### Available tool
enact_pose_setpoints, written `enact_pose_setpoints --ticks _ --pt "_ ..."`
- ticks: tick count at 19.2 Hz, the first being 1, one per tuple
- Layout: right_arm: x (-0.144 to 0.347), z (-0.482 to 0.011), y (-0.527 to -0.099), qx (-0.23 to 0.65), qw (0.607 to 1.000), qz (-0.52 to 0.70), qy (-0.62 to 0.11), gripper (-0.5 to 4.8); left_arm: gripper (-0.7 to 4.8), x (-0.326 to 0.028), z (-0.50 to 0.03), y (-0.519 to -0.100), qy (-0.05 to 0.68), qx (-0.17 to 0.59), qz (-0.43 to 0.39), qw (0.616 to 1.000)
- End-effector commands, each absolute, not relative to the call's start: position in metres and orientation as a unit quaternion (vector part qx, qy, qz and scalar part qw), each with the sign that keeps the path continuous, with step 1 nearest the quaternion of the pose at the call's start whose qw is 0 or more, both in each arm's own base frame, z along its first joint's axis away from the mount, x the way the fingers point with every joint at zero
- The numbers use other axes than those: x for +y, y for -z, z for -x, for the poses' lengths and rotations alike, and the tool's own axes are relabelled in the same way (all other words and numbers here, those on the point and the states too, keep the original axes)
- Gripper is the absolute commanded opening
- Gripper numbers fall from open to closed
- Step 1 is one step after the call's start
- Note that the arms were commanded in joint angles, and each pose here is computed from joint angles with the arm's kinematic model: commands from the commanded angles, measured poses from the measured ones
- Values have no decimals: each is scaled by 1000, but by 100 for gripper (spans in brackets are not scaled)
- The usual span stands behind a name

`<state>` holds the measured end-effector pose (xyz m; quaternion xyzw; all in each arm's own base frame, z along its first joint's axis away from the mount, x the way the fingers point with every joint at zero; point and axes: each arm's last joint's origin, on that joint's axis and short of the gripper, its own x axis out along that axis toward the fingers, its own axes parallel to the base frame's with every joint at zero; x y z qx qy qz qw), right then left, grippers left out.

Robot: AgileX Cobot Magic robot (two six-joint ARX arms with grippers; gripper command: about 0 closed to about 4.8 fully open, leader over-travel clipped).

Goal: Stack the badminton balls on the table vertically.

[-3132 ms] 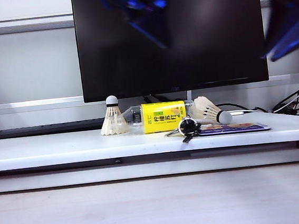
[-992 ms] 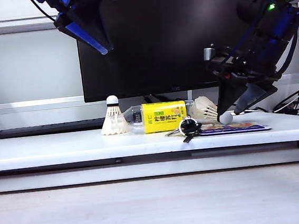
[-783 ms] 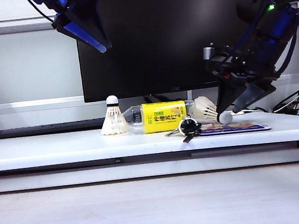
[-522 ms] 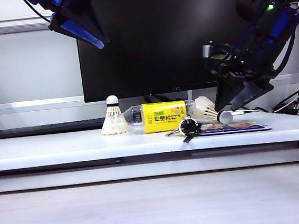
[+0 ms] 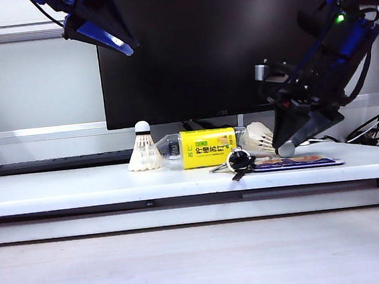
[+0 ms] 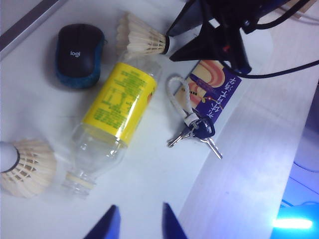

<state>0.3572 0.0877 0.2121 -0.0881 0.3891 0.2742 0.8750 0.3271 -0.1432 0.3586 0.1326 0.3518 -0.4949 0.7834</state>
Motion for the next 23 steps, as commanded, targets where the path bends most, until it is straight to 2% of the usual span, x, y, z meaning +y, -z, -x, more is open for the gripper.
enact_pose_setpoints --ticks 1,3,8,9,10,17,20,23 --pt "88 -359 -214 382 878 91 -275 228 120 -143 -326 -363 498 342 -134 785" --pt "89 -360 -211 382 877 90 -275 198 120 -143 -326 -362 498 342 -133 785" --pt "100 -360 -205 389 872 103 -279 197 120 -143 -326 -362 498 343 -133 785" --pt "101 -359 -205 388 872 106 -281 175 120 -143 -326 -362 498 343 -134 785" --pt "102 -359 -205 388 871 106 -281 118 120 -143 -326 -362 498 343 -134 785" --pt "101 -357 -205 411 864 106 -270 116 120 -143 -326 -362 498 343 -134 785" --pt "100 -354 -218 453 843 106 -270 116 120 -143 -326 -362 497 341 -140 785" --pt "100 -353 -243 475 831 105 -270 116 121 -141 -328 -361 464 350 -166 796"
